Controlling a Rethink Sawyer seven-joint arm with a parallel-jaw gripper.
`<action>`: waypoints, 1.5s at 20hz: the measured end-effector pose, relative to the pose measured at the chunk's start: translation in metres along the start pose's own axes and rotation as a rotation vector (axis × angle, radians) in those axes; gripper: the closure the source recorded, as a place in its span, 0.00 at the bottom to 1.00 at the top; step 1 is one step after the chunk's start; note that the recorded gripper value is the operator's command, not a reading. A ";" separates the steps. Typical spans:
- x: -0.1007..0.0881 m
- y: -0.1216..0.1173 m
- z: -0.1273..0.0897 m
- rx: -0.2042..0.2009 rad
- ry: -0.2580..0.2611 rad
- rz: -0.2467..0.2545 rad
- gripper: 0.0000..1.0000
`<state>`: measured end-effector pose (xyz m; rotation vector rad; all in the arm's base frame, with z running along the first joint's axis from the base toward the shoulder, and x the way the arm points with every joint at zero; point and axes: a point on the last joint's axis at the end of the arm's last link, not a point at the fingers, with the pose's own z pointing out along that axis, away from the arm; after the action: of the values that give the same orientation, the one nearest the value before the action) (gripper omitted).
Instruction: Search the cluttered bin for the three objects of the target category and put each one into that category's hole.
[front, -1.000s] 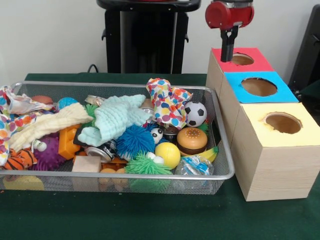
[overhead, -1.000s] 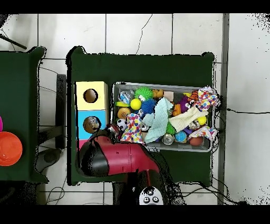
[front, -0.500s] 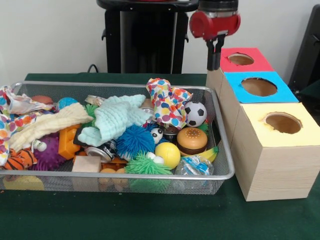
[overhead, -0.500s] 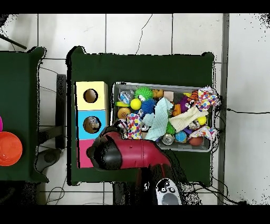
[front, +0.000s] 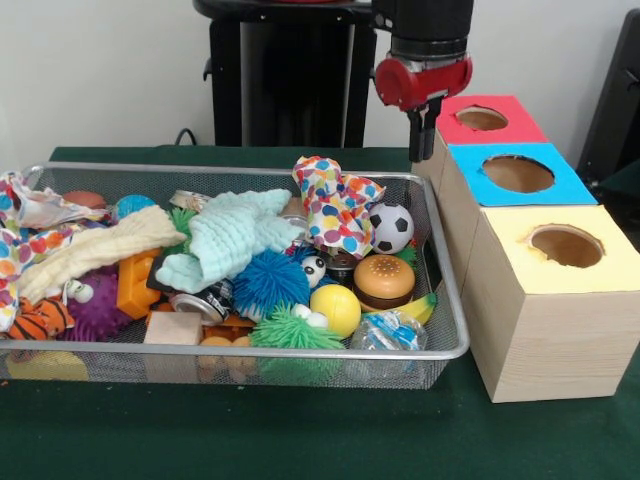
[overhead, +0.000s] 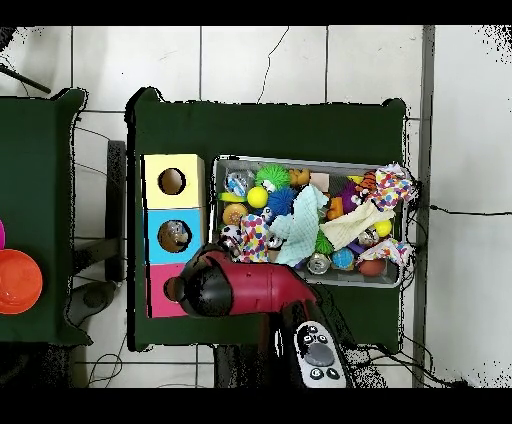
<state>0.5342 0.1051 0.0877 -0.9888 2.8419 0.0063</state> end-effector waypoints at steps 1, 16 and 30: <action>0.001 0.002 0.004 -0.007 0.006 0.000 1.00; 0.009 0.017 0.048 -0.041 0.003 0.005 1.00; 0.014 0.018 0.071 -0.059 -0.015 0.003 1.00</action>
<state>0.5207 0.1141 0.0150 -0.9913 2.8449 0.0978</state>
